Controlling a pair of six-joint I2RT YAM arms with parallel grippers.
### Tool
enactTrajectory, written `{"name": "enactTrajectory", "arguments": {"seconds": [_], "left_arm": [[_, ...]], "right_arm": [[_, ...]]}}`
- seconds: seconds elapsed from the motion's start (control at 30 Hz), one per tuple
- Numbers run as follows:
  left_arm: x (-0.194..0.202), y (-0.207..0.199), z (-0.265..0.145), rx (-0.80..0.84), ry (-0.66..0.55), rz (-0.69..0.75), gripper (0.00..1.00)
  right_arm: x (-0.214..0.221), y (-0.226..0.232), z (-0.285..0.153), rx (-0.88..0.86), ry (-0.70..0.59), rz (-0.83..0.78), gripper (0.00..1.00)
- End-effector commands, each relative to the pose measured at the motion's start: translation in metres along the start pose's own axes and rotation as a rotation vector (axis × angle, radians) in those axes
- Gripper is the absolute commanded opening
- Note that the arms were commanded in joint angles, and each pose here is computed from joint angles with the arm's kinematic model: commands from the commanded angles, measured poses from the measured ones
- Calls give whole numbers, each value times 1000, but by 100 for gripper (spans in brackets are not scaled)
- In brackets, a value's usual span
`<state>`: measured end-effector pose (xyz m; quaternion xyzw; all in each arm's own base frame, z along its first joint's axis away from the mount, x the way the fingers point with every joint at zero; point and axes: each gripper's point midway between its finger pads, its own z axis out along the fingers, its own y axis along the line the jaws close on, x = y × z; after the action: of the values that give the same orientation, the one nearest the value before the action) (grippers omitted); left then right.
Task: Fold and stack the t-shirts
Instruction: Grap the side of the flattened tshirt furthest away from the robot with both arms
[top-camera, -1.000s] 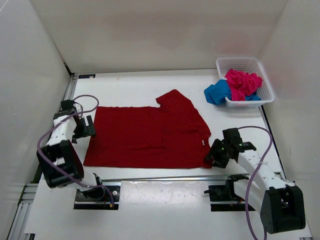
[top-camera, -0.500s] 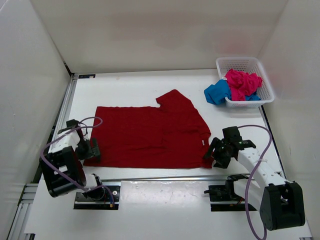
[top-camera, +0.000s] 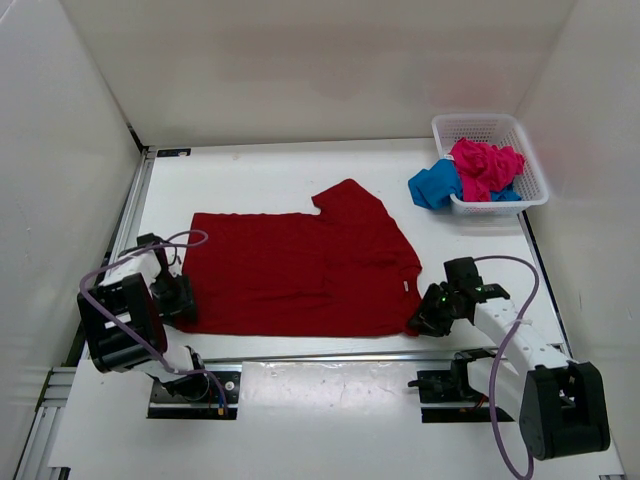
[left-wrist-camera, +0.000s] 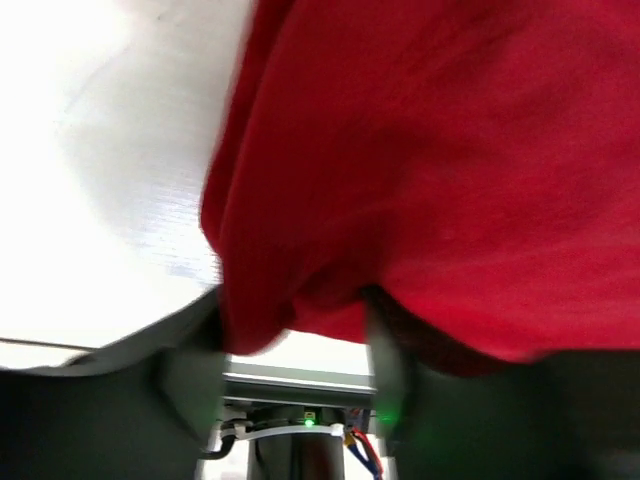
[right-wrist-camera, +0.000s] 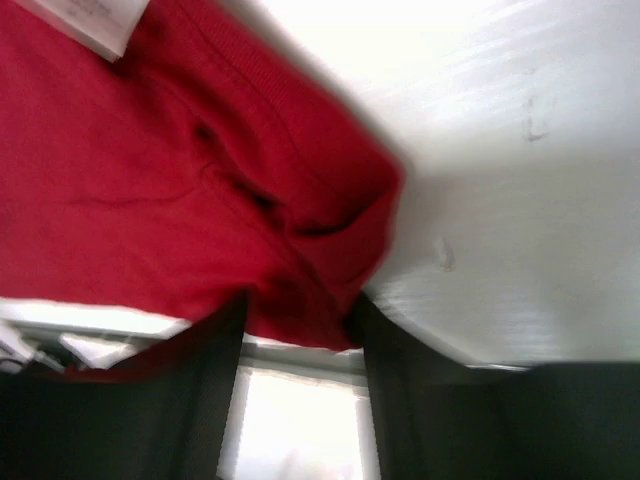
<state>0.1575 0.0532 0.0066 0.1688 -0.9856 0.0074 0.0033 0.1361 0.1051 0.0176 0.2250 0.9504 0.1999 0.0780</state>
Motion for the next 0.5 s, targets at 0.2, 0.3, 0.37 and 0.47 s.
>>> {"name": "enactTrajectory", "arguments": {"seconds": [0.2, 0.3, 0.37, 0.47], "left_arm": [[-24, 4, 6, -25, -98, 5, 10], [-12, 21, -5, -109, -97, -14, 10], [4, 29, -16, -129, -57, -47, 10], [16, 39, -26, -176, -18, -57, 10]], "right_arm": [[9, -20, 2, 94, 30, 19, 1], [13, -22, -12, 121, 24, 45, 1], [14, -23, -21, 121, -6, 57, 1], [24, -28, -31, 130, -18, 105, 1]]}}
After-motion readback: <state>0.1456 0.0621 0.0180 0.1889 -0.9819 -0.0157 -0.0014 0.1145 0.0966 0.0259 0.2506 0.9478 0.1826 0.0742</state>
